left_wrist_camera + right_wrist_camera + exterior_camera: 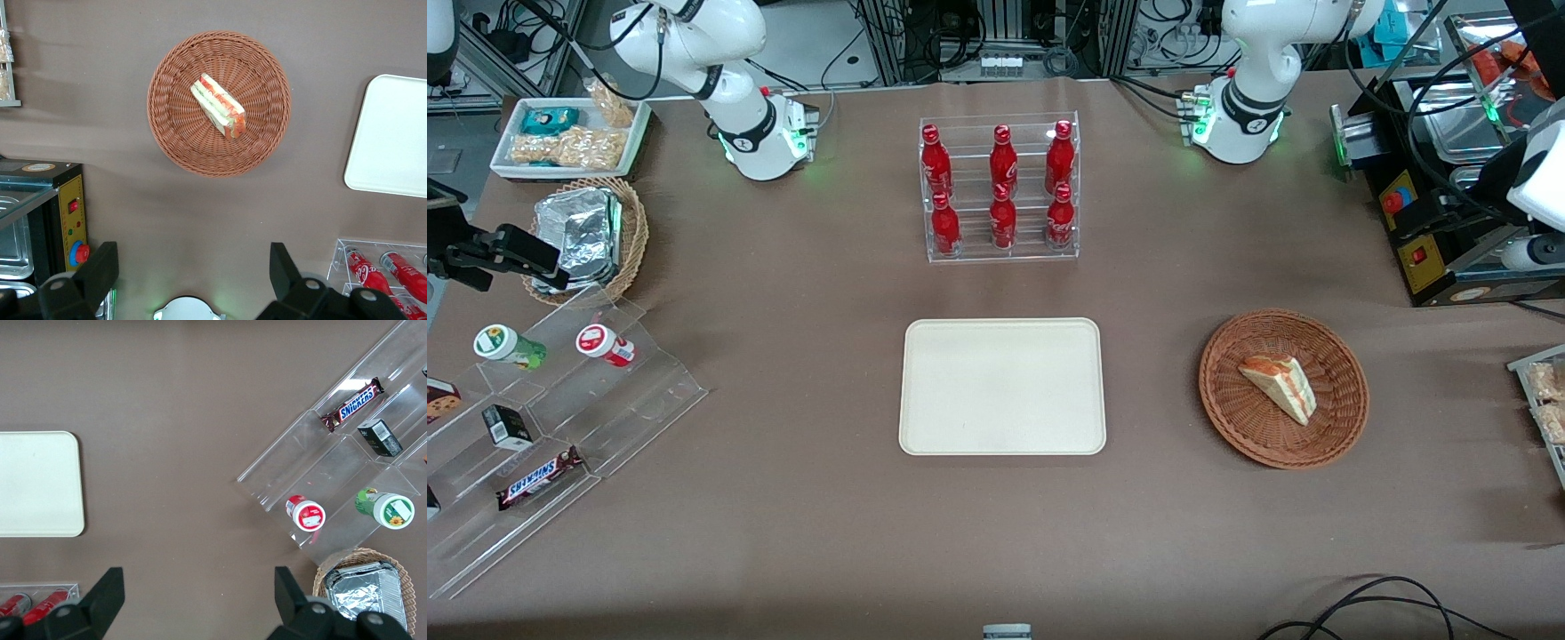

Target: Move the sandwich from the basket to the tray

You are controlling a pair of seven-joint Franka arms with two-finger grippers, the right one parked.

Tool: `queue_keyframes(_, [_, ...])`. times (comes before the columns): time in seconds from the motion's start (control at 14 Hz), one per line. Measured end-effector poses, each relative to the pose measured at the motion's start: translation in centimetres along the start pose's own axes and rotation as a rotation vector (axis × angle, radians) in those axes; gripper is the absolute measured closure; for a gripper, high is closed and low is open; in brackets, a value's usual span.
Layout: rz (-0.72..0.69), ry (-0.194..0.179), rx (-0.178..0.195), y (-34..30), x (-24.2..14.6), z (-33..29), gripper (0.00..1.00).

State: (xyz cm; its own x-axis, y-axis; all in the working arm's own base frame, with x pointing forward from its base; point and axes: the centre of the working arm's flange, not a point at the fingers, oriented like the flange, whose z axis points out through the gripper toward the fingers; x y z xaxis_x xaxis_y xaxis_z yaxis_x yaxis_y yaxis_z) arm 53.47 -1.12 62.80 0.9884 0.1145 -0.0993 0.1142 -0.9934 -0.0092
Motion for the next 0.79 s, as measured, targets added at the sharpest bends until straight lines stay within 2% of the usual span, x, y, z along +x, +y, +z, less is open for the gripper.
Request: queue_keyframes(0.79, [0.015, -0.023, 0.004, 0.81, 0.01, 0.61, 0.0])
